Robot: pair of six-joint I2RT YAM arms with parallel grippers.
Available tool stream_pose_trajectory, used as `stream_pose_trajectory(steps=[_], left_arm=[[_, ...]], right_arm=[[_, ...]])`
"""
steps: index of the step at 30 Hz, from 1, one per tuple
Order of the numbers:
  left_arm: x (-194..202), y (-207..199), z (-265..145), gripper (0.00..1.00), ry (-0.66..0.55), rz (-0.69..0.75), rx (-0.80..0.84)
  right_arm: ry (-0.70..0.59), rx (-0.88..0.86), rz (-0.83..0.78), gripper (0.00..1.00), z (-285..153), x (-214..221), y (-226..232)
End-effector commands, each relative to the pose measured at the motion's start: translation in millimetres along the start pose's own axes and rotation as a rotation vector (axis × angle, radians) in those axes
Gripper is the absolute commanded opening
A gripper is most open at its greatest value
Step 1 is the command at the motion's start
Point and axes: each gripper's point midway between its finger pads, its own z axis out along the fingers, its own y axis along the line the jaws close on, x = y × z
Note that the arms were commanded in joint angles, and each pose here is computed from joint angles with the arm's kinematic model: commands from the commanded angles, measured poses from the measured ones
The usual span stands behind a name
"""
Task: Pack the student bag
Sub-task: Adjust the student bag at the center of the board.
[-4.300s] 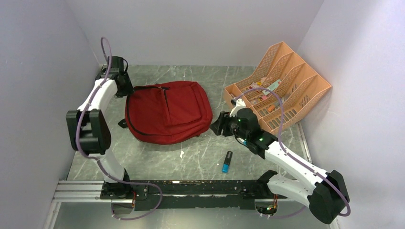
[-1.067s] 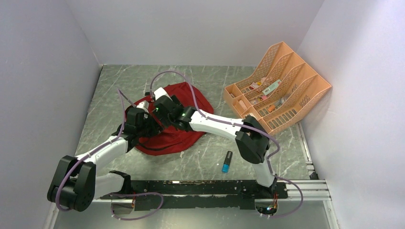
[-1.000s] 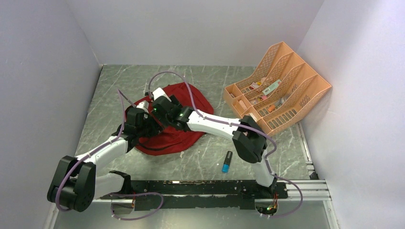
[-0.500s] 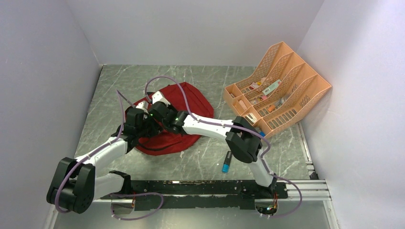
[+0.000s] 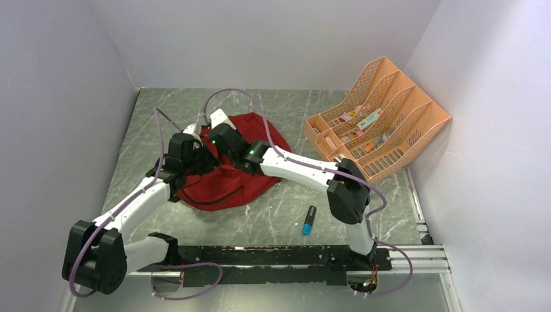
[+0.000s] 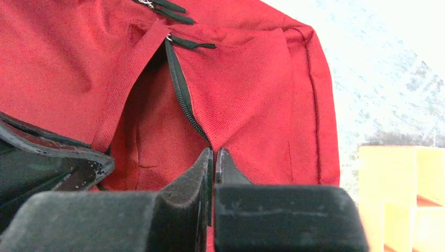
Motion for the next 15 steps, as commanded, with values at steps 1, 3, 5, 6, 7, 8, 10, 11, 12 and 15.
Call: stream_pose_trajectory(steps=[1,3,5,6,7,8,10,11,12,15], left_arm=[[-33,-10,-15,0.05,-0.068,0.077,-0.03],[-38,-14,-19,0.05,-0.078,0.084,-0.024],[-36,-18,-21,0.05,-0.071,0.085,0.0],[-31,-19,-21,0.05,-0.059,0.082,0.015],[-27,-20,-20,0.05,-0.05,0.077,0.03],[-20,-19,-19,0.05,-0.035,0.074,0.042],[-8,-10,-17,0.05,-0.016,0.064,0.029],[-1,-4,-16,0.05,-0.004,0.056,0.012],[6,3,-16,0.05,0.006,0.049,-0.005],[23,16,-12,0.05,0.022,0.036,-0.026]], right_arm=[[-0.068,-0.063,0.111,0.0,-16,-37,-23],[-0.044,-0.086,0.127,0.0,-13,-29,-28],[-0.024,-0.105,0.136,0.0,-9,-18,-32],[-0.015,-0.109,0.139,0.0,-8,-13,-33],[-0.007,-0.111,0.14,0.0,-7,-9,-35],[0.001,-0.112,0.143,0.0,-7,-4,-37],[0.006,-0.114,0.152,0.0,-8,0,-40],[0.005,-0.12,0.155,0.0,-9,1,-40],[0.008,-0.127,0.157,0.0,-10,3,-40],[0.004,-0.181,0.154,0.0,-12,6,-31]])
